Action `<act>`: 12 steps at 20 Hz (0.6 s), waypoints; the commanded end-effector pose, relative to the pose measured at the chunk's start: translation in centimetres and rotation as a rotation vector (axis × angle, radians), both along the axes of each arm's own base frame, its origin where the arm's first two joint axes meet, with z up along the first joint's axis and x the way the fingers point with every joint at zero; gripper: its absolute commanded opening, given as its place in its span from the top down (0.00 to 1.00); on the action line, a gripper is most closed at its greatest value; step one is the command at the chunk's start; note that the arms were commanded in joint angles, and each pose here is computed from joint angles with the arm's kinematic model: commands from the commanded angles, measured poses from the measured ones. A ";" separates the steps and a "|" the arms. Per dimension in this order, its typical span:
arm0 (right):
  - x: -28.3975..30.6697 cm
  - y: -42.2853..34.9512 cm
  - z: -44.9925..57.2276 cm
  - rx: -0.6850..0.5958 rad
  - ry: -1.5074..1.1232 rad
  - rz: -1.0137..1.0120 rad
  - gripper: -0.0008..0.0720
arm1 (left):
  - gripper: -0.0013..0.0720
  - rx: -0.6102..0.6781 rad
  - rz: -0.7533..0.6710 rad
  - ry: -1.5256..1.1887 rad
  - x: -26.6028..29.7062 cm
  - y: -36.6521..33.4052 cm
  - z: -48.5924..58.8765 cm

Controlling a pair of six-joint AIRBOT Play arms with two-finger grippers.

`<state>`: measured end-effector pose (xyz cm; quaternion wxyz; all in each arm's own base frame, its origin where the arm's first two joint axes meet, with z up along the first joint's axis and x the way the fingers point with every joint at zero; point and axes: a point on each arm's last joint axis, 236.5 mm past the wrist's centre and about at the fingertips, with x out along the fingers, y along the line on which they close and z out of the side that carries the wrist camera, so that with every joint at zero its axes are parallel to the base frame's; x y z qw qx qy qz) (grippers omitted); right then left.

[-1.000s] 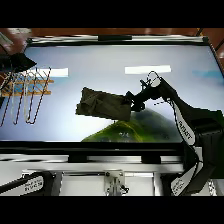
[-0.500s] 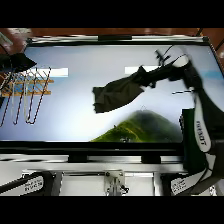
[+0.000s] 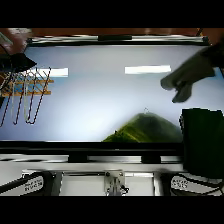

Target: Fold the shirts.

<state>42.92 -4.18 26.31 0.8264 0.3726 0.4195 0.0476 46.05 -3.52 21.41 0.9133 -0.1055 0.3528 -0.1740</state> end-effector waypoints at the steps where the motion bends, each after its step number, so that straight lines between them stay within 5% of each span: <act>1: -3.4 -6.5 1.7 -0.064 -0.014 -0.155 0.89 | 0.94 0.000 -0.001 0.001 0.0 0.0 0.0; 12: -11.0 -12.9 -1.9 -0.144 0.227 -0.247 0.89 | 0.94 -0.019 -0.007 -0.004 0.0 -0.4 0.3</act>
